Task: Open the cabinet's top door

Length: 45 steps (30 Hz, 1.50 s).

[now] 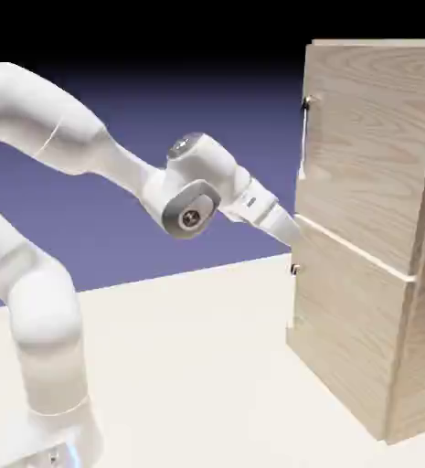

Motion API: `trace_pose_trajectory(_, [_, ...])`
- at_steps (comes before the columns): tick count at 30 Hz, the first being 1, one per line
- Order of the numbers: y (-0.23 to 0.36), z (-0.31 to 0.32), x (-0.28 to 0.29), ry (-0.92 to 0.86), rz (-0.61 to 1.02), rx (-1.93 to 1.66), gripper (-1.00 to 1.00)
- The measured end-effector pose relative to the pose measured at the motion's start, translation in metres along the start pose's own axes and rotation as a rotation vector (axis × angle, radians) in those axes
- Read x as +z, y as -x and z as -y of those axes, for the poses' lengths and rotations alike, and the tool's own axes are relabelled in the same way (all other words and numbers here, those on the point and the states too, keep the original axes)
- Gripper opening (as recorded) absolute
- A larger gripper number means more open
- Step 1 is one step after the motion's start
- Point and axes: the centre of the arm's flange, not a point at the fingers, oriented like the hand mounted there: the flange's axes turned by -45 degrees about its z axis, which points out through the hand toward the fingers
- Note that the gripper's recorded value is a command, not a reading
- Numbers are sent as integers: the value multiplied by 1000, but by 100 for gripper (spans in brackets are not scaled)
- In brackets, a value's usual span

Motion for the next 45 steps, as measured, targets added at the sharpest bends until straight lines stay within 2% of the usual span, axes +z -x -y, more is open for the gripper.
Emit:
trace_pose_trajectory(6, [39, -17, 74, -66, 222, 144, 0])
trace_pose_trajectory(13, [99, -36, 140, -41, 436, 272, 0])
trace_pose_trajectory(18, [135, -55, 168, 33, 525, 335, 0])
trace_pose_trajectory(23, [154, -76, 178, 132, 541, 371, 0])
trace_pose_trajectory(28, [149, -94, 175, 232, 475, 375, 0])
trace_pose_trajectory(33, [119, -99, 159, 306, 330, 344, 0])
trace_pose_trajectory(39, [58, -77, 124, 331, 66, 259, 0])
trace_pose_trajectory(45, [-12, -14, 66, 262, -268, 130, 0])
